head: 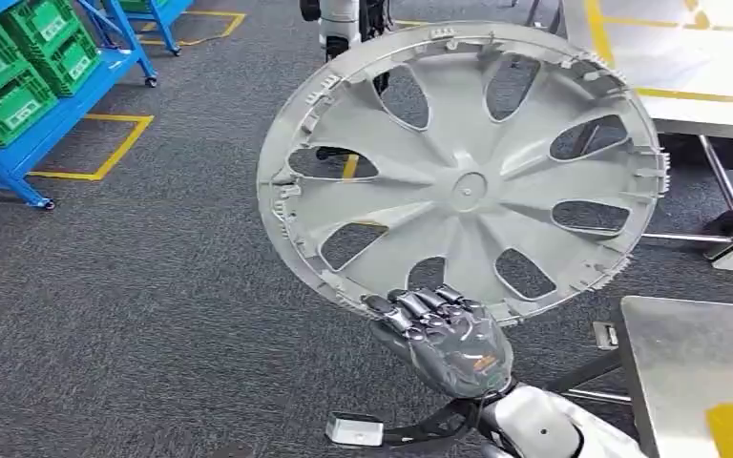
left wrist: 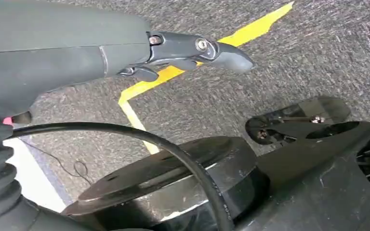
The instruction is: Take the parts from the cabinet and place them on the table.
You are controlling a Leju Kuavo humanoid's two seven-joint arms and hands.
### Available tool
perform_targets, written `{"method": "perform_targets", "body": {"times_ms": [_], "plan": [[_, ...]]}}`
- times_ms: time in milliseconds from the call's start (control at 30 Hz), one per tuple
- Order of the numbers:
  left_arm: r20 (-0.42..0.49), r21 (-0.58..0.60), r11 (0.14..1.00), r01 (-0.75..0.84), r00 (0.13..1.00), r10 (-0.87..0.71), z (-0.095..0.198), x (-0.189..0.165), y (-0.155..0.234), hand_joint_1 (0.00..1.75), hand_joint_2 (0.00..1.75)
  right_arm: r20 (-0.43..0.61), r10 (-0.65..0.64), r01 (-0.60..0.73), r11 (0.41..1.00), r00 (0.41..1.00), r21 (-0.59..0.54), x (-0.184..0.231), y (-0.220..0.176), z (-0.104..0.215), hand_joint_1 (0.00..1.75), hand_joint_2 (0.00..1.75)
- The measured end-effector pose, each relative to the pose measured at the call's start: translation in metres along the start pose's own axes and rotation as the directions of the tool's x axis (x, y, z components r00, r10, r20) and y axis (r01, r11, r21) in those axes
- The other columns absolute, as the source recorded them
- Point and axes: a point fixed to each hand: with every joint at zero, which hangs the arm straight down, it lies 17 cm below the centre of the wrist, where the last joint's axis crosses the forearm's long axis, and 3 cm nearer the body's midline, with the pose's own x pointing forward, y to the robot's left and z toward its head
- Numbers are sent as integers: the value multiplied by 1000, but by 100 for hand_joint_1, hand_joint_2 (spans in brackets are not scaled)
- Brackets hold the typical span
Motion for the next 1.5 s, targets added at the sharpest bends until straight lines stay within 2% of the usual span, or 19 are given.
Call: {"method": "perform_targets", "body": {"times_ms": [367,667,733,900,1133,1500], "plan": [[-4,23,1000,-1,1000,1,-1,-2,9,0,175,1,2,-2,1000,1000,-7,-1,-1,-2,175,175],[-55,32,999,-41,998,43,-1,-10,11,0,175,1,20,-20,1000,1000,-6,1,-1,-1,175,175],[-87,33,996,-77,993,80,0,-15,12,0,175,-11,21,-21,1000,1000,-8,-1,-2,-1,175,175],[-233,31,981,-193,953,195,3,-33,10,0,175,-59,22,-23,999,998,-23,-9,-6,-6,175,175],[-332,27,971,-238,914,233,8,-44,7,0,175,-54,20,-21,999,998,-27,-7,-8,-4,175,175],[-320,20,970,-243,918,237,8,-43,6,0,175,-49,10,-12,1000,999,-28,-5,-8,9,175,175]]}}
